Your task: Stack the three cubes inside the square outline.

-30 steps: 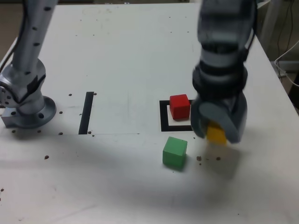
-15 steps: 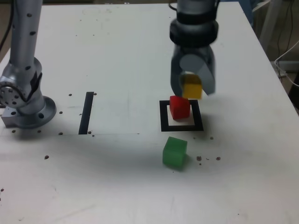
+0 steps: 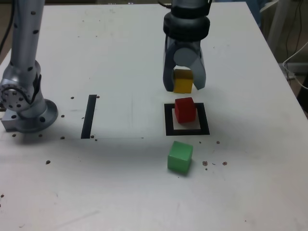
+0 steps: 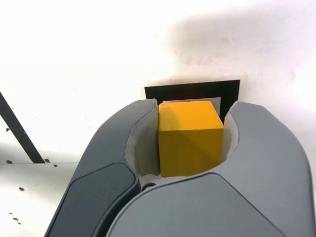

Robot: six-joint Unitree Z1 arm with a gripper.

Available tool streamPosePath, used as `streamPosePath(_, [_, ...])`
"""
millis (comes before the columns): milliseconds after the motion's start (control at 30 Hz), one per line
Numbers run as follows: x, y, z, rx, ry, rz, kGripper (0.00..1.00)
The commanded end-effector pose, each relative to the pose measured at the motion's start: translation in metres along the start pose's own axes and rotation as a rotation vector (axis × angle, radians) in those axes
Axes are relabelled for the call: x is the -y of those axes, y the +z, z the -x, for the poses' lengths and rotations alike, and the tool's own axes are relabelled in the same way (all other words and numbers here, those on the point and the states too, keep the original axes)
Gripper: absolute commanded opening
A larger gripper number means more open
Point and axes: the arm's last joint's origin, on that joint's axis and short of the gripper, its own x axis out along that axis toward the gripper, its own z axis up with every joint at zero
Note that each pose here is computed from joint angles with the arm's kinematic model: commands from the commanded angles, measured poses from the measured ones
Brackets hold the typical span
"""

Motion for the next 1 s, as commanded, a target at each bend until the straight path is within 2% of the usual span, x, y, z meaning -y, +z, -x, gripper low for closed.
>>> streamPosePath(0, [0.004,-0.004,0.0,0.001,0.0,0.009,0.18])
streamPosePath(233, [0.018,-0.012,-0.002,0.025,0.002,0.028,0.18])
streamPosePath(567, [0.025,-0.006,-0.005,0.069,0.003,0.03,0.18])
streamPosePath(967, [0.025,-0.003,-0.01,0.063,0.01,0.03,0.19])
